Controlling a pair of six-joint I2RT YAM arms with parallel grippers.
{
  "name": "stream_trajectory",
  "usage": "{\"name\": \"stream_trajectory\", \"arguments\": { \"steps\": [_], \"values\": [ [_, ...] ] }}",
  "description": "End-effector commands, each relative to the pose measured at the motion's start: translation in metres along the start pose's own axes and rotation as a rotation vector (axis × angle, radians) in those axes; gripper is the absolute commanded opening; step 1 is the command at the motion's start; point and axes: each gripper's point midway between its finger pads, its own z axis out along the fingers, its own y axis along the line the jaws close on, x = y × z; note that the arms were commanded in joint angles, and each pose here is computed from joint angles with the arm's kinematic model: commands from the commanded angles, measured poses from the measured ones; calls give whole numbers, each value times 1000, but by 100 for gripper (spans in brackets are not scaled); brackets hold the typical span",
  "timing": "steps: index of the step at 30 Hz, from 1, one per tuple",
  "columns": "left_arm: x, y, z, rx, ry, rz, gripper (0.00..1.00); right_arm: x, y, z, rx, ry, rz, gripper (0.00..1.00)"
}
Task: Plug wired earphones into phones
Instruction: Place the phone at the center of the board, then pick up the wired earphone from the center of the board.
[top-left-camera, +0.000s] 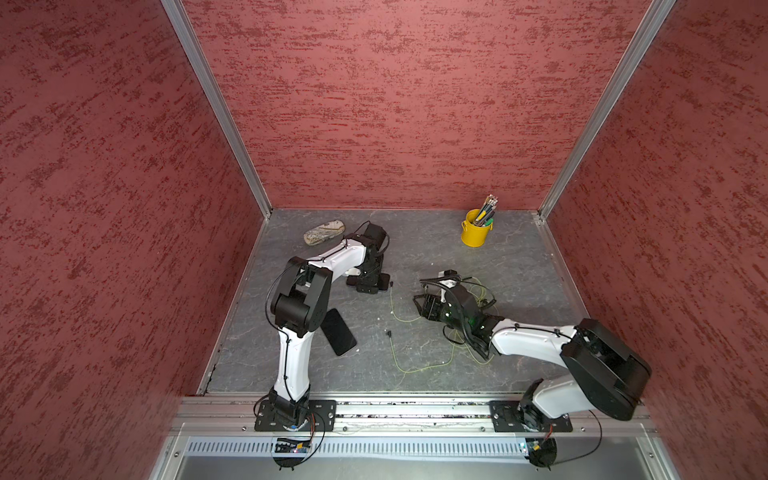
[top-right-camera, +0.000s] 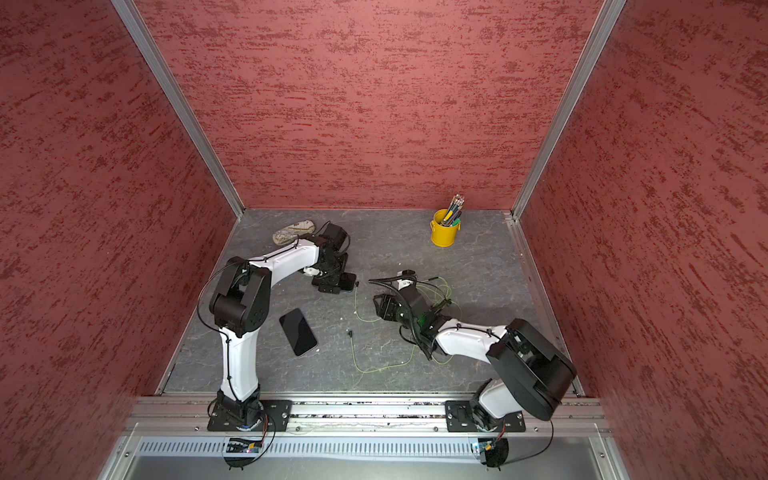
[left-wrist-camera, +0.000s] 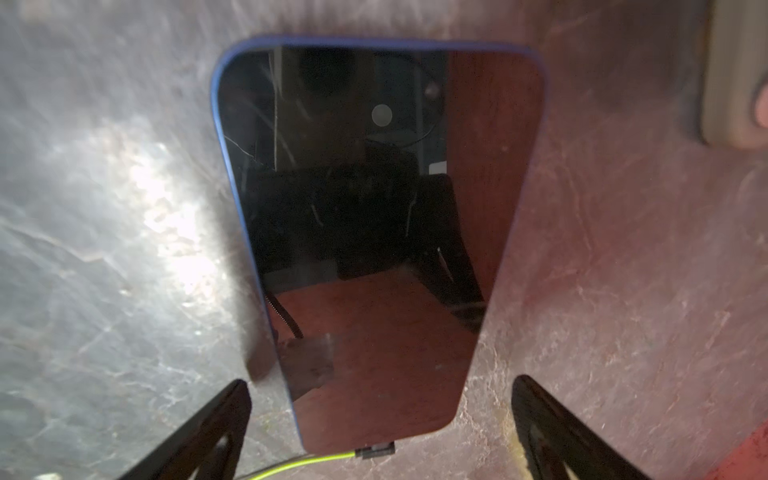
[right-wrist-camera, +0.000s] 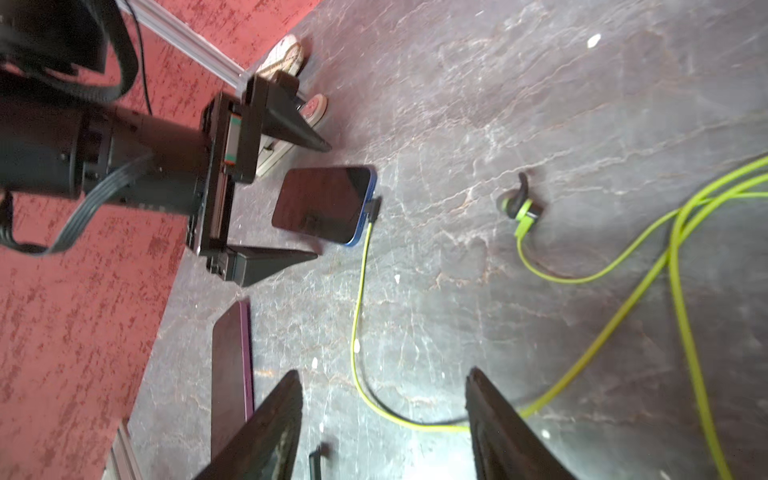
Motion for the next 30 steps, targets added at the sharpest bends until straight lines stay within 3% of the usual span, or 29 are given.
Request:
{"name": "stream_trajectory", "arguments": {
  "steps": [1, 3, 5, 10, 15, 21, 30],
  "values": [
    [-15, -6, -40, 57, -37, 115, 100, 17, 16, -7, -42, 53, -47, 60],
    [-26, 0, -59, 67, -53, 206, 99, 28, 26, -8, -66, 77, -64, 57],
    [-31, -1, -76, 129, -39, 371, 99, 40, 38, -8, -109, 105, -79, 54],
    [-76, 66, -122, 15, -220, 484, 99, 84, 54, -2, -141, 195, -107, 48],
    [-83, 127, -129, 21, -206, 607, 99, 114, 59, 8, -153, 252, -105, 42],
    [-84, 188, -115, -107, -166, 635, 100, 113, 55, 22, -114, 224, -69, 37],
    [-88, 203, -90, -86, -113, 585, 99, 111, 46, 40, -32, 204, -69, 28]
  ]
}}
